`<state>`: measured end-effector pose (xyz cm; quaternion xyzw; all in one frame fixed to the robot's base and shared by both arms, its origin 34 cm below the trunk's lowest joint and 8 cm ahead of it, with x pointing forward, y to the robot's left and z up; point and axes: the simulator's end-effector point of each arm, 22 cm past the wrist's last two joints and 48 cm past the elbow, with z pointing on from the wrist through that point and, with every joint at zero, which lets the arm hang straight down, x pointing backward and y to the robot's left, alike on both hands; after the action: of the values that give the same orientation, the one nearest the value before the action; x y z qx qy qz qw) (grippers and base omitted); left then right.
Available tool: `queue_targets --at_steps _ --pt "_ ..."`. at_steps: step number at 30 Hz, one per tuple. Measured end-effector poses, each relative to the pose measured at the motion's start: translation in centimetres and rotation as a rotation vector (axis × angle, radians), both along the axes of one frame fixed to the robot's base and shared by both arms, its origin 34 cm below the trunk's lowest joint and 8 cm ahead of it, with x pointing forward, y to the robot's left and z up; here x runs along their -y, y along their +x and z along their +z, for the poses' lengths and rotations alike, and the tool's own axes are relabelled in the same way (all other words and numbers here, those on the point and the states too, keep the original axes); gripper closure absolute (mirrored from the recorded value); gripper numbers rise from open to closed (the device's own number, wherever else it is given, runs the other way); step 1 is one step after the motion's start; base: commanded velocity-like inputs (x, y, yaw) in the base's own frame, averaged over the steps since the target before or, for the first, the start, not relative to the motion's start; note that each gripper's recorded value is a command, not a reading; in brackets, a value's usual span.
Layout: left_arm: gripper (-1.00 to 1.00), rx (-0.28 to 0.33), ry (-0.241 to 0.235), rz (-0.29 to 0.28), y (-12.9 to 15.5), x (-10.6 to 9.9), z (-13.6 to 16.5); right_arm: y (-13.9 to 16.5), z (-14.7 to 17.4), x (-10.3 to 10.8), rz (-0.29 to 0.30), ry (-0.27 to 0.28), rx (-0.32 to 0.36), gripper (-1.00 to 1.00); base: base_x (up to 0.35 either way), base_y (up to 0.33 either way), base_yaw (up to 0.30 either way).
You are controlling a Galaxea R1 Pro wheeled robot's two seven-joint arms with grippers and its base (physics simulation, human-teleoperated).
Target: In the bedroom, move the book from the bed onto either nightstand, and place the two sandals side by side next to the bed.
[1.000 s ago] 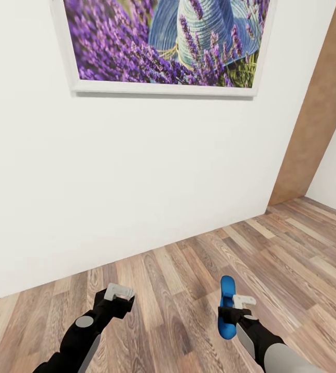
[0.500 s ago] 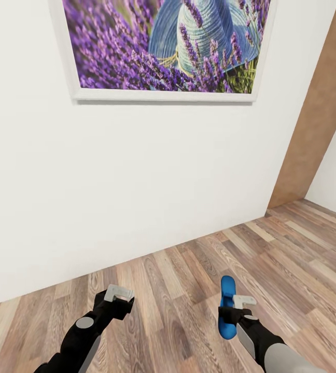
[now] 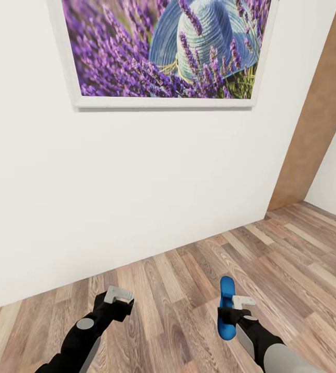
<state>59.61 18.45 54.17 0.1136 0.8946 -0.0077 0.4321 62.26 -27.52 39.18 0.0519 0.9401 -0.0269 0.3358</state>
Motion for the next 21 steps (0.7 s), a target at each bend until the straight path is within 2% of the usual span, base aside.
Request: queue_targets --at_steps 6,9,13,21 --pt "-1.0 -0.011 0.01 0.005 1.0 -0.4 0.2 0.2 1.3 0.1 -0.001 -0.001 0.0 1.0 0.0 0.0 0.0" --pt "-1.0 -0.037 0.022 0.012 0.9 -1.0 -1.0 0.3 1.9 0.1 -0.002 0.0 -0.001 1.0 0.0 0.0 0.0" --pt "-1.0 -0.04 0.05 0.044 1.0 -2.1 -1.3 0.4 2.7 0.1 -0.001 -0.001 -0.003 1.0 0.0 0.0 0.0" --pt "-1.0 -0.034 0.069 0.076 1.4 -3.0 0.0 0.7 4.3 0.0 0.001 0.0 -0.005 1.0 0.0 0.0 0.0"
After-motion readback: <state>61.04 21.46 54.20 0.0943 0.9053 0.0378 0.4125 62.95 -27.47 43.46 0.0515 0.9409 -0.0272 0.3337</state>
